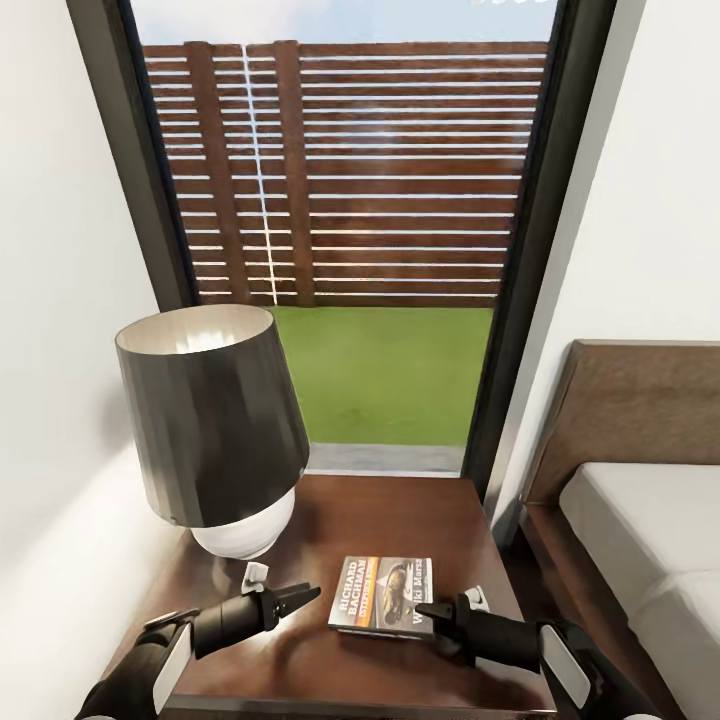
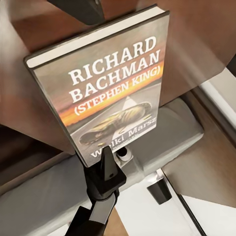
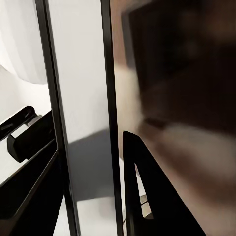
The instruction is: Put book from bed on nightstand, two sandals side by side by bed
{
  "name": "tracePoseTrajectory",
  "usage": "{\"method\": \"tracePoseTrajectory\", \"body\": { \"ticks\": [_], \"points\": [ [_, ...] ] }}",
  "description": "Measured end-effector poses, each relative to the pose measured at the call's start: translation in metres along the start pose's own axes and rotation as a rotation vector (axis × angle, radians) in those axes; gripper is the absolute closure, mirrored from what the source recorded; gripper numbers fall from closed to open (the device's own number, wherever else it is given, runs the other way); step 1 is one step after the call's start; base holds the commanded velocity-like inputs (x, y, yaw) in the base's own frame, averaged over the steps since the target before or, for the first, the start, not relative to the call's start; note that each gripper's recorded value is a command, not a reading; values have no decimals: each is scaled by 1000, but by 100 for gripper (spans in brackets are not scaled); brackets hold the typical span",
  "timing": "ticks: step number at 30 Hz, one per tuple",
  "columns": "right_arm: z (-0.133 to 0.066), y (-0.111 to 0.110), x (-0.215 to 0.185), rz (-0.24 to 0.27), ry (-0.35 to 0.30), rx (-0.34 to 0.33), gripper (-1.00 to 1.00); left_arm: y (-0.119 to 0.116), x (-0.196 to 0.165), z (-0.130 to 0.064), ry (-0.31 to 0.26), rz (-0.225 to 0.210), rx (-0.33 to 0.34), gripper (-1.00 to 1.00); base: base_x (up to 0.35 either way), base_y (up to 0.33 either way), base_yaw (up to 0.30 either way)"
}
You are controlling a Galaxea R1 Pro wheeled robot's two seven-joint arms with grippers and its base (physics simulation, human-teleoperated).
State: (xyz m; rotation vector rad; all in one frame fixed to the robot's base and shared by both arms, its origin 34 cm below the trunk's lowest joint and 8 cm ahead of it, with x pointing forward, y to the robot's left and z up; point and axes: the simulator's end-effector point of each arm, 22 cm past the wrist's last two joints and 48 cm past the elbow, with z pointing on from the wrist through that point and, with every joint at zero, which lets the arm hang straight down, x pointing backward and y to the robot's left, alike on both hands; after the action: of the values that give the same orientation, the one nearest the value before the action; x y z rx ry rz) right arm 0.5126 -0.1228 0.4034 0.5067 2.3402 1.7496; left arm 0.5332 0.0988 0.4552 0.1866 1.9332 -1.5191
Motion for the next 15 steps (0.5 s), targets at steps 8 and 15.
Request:
{"method": "tracePoseTrajectory", "body": {
  "ticks": [8,15],
  "points": [
    [1,-6,1,10,3,6,100,5,4,0,3,-12,-4,-100,0,0,0],
    [1,-6,1,11,3,5,100,4,4,0,4,-12,-3,-100,0,0,0]
  ]
}}
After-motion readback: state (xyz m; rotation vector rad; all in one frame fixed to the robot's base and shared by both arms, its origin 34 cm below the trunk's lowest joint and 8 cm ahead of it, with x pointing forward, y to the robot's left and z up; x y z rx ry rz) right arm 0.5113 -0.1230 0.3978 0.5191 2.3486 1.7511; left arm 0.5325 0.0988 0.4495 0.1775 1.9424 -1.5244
